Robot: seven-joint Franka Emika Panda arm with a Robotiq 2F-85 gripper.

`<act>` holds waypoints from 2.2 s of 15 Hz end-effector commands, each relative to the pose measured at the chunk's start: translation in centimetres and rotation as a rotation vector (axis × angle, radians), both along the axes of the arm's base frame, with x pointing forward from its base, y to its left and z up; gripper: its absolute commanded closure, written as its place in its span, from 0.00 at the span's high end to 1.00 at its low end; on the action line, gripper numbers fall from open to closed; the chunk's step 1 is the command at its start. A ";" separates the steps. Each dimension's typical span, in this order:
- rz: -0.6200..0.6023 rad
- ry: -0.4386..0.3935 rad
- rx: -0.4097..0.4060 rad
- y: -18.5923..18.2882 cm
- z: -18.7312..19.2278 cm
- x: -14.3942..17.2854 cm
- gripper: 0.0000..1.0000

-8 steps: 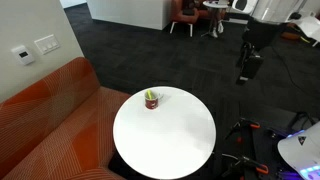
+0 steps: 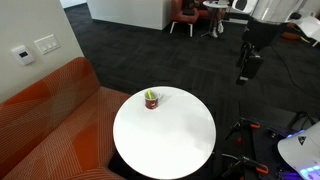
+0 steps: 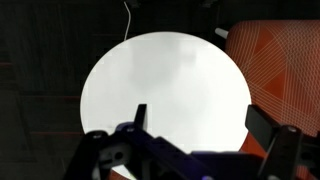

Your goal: Pick up the marker from the cup and put it on the table

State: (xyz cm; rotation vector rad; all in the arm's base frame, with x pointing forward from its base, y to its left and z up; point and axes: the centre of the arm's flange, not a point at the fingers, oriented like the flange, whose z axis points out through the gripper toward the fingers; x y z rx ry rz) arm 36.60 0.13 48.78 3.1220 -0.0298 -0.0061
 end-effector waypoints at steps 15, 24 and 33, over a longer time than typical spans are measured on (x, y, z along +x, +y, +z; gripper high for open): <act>-0.250 -0.317 -0.048 -3.1 -2.2 13.1 1.00; -0.393 -0.361 -0.140 -6.7 -9.8 20.8 1.00; -0.430 -0.301 -0.142 -8.0 -13.0 21.4 1.00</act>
